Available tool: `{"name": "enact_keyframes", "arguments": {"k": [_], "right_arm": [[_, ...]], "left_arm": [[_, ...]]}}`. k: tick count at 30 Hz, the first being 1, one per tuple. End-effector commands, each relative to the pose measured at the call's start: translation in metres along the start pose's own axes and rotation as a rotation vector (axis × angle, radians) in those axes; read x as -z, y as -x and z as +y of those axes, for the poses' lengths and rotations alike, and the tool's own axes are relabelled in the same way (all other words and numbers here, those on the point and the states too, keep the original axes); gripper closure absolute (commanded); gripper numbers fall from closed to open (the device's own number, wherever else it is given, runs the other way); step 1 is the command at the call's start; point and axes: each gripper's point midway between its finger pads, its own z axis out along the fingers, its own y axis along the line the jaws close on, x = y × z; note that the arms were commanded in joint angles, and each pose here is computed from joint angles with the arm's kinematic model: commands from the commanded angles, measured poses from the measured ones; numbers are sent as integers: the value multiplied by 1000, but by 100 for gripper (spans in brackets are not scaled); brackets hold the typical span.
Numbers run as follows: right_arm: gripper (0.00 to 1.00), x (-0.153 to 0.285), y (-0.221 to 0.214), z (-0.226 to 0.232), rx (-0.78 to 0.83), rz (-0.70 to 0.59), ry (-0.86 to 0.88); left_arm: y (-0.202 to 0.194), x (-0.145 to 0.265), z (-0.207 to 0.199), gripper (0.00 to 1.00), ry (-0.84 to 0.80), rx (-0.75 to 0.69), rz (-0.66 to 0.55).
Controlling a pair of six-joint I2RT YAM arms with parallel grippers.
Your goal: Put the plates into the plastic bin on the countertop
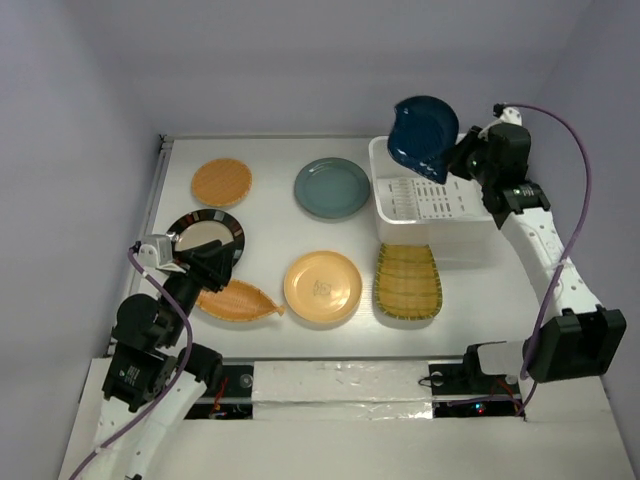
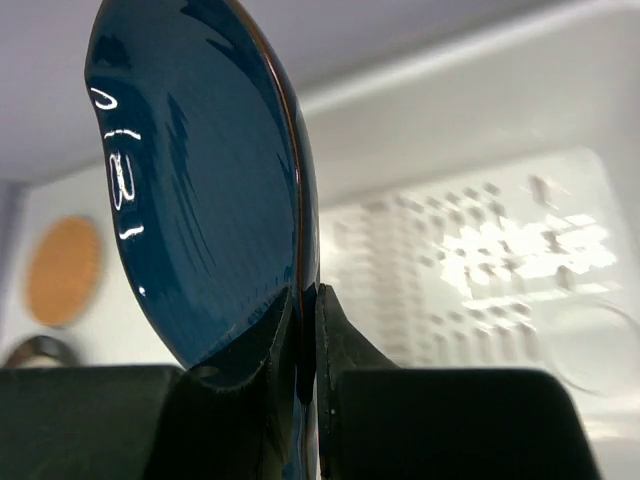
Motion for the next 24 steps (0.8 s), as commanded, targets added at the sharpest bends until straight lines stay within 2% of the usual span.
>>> {"name": "enact_keyframes", "arguments": {"k": [1, 3, 8, 15, 18, 21, 24], "right_arm": [[100, 3, -9, -1, 114, 120, 105], [100, -12, -15, -28, 131, 183, 60], [100, -38, -20, -56, 96, 239, 47], [100, -94, -40, -111, 58, 376, -104], [100, -113, -40, -138, 45, 406, -182], [100, -121, -29, -169, 15, 365, -259], [100, -123, -29, -175, 10, 361, -255]], "left_arm": [[17, 4, -8, 63, -31, 9, -61], [16, 5, -10, 63, -39, 8, -57], [17, 6, -9, 63, -37, 12, -63], [18, 8, -11, 63, -45, 14, -66], [18, 8, -10, 63, -40, 14, -68], [18, 7, -10, 62, -38, 11, -66], [18, 6, -10, 62, -37, 11, -64]]}}
